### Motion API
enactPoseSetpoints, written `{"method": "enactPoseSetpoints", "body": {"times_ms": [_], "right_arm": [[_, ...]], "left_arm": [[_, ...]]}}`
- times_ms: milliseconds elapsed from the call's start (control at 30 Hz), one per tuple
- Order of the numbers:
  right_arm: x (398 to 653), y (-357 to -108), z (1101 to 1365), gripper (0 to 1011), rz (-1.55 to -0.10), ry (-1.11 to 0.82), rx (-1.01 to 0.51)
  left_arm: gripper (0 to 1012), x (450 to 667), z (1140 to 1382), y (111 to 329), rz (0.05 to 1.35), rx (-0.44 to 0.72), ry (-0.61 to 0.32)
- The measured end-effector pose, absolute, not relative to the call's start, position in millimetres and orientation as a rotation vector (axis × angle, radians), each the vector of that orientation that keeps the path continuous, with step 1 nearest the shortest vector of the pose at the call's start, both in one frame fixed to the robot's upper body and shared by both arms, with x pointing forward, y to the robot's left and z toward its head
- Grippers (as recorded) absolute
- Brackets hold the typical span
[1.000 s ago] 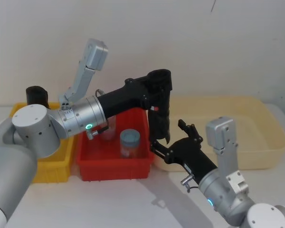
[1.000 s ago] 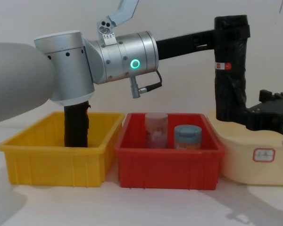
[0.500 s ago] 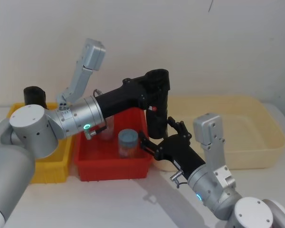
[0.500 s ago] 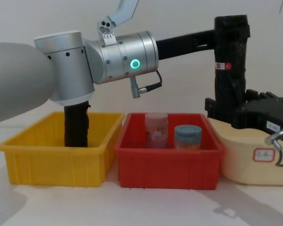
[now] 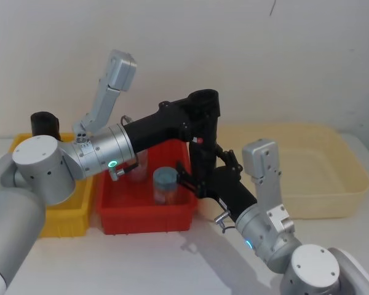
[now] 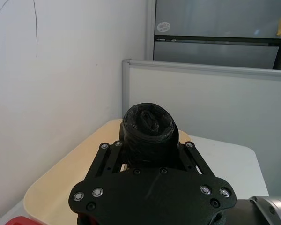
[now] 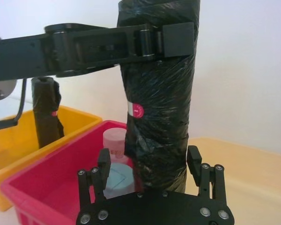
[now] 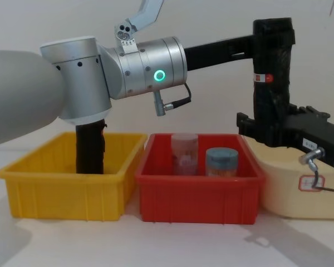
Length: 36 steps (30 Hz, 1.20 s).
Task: Pick up the garbage bag with the one hand and transfer it to the other hand.
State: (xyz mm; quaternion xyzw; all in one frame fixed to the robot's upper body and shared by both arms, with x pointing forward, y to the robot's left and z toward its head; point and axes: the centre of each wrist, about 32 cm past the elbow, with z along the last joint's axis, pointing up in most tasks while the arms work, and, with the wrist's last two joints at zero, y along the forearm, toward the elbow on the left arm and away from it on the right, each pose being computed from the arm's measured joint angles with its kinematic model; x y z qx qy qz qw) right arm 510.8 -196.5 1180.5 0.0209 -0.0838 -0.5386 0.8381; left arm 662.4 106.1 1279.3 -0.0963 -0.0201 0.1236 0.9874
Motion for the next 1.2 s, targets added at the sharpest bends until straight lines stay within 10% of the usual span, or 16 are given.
{"method": "enactPoseSetpoints", "body": {"times_ms": [467,900,1200], "right_arm": [[524.1,-193.2,1183.4,968,-1.187,-0.203,0.013],[528.0,-195.3,1188.3,579,-1.216,-0.211,-0.009],[525.6,-196.1,1190.6,555,-1.213,-0.206,-0.006]], "left_arm": [[376,662.4,1279.3,106.0,0.248,-0.193,-0.04],[376,662.4,1279.3,106.0,0.248,-0.194,-0.04],[376,662.3,1279.4,105.8,0.248,-0.194,-0.04]]}}
